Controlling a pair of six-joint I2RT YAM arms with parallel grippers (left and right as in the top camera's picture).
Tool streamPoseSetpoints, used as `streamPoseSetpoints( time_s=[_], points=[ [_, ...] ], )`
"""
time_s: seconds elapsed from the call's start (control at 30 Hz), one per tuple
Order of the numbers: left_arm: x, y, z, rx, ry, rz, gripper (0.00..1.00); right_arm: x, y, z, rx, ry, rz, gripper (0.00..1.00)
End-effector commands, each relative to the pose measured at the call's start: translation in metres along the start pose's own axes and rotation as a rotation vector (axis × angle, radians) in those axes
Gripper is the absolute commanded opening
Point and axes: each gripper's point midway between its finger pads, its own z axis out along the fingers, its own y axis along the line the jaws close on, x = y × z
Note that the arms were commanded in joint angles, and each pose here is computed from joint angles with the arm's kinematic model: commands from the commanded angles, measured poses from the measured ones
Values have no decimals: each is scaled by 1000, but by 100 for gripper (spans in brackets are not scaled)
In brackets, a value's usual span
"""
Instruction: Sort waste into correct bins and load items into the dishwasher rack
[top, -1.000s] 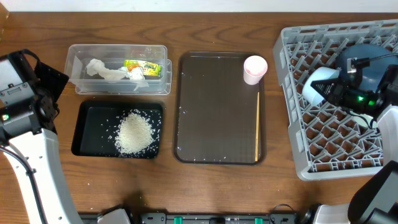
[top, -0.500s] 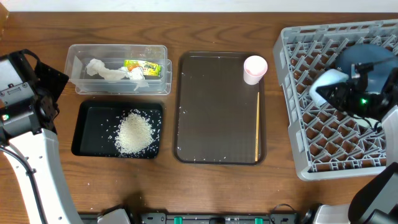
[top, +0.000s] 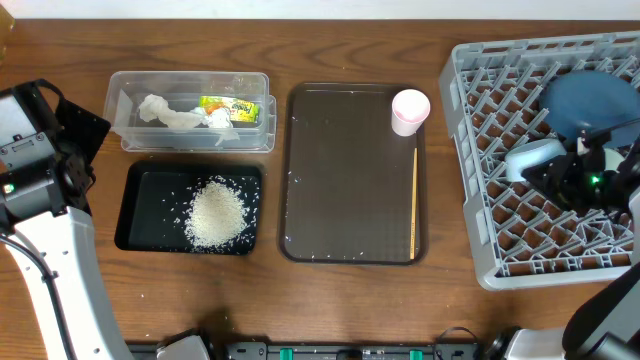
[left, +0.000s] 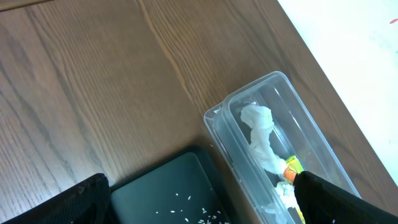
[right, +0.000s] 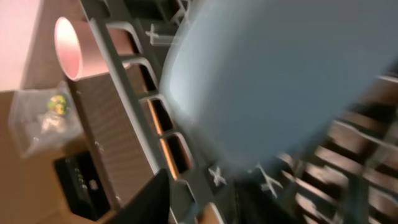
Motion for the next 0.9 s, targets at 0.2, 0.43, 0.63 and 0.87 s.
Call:
streamPoseSetpoints(
  time_s=[0.2, 0.43, 0.63, 0.87],
  points=[
    [-4, 1, -1, -8, -9, -9, 96, -3, 40, -88, 122, -253, -82, 47],
    [-4, 1, -1, -8, -9, -9, 96, 8, 45, -122, 216, -375, -132, 42],
    [-4, 1, -1, -8, -9, -9, 96, -9, 31, -111, 239, -395, -95, 1],
    [-4, 1, -1, -8, -9, -9, 96, -41, 26, -73, 220, -361, -84, 1]
  ],
)
